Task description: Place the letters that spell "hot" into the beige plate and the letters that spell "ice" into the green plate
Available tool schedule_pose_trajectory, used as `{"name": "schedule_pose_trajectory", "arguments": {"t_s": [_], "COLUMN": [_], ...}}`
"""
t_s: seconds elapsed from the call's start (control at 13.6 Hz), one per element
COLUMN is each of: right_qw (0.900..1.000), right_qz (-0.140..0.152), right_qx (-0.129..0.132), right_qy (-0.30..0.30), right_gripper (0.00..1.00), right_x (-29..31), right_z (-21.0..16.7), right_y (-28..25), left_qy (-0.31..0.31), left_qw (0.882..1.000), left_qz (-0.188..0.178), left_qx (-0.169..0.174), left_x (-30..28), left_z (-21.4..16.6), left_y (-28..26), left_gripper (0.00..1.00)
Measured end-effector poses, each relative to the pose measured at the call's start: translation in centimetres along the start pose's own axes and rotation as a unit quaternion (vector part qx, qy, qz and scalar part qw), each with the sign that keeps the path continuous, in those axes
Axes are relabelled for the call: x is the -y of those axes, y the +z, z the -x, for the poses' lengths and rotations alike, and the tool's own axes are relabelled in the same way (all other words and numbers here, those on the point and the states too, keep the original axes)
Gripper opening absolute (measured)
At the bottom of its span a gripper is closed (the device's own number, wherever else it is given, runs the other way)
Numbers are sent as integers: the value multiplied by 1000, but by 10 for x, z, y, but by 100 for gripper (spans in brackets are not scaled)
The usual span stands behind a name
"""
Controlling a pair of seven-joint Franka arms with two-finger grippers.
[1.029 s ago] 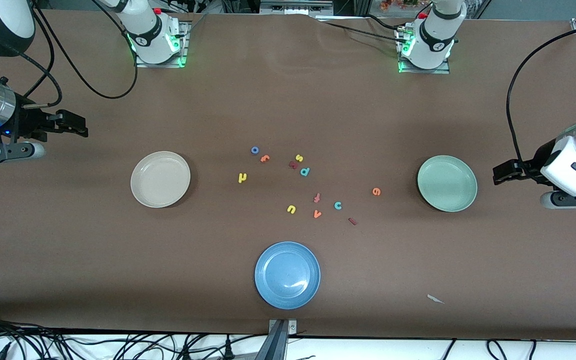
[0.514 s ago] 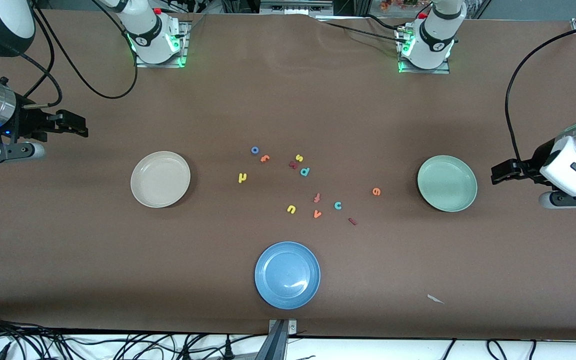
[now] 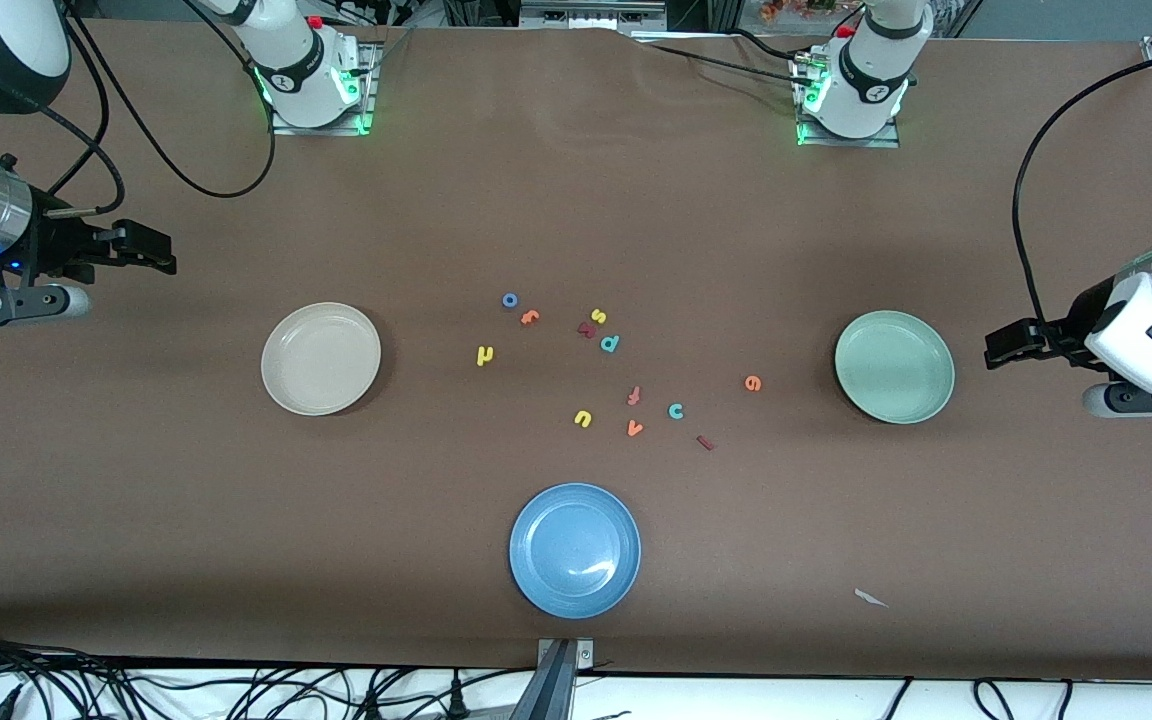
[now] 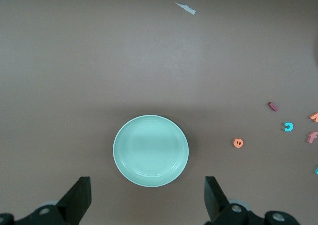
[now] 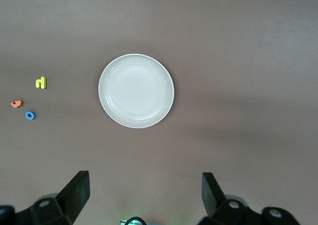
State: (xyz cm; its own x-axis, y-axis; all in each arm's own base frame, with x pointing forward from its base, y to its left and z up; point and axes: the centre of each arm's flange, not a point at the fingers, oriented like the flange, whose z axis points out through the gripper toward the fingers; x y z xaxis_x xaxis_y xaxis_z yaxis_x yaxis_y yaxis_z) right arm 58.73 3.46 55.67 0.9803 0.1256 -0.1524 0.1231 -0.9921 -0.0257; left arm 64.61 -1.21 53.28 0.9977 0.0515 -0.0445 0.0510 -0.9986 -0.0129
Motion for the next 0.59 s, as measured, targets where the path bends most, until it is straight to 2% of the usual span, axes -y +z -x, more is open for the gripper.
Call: {"name": "schedule_pose_trajectory", "arguments": {"t_s": [0.59], "right_qw": [1000], "right_qz": [0], "right_qx": [-5], "right_qy": [0], "right_gripper": [100], "right_x": [0], "right_z": [-1], "right_y": [-1], "left_qy": [0], "left_qw": [1000], "left_qz": [0], "left_qx": [0], "left_x": [0], "left_z": [0], "left_y": [0], "left_gripper": [100]}}
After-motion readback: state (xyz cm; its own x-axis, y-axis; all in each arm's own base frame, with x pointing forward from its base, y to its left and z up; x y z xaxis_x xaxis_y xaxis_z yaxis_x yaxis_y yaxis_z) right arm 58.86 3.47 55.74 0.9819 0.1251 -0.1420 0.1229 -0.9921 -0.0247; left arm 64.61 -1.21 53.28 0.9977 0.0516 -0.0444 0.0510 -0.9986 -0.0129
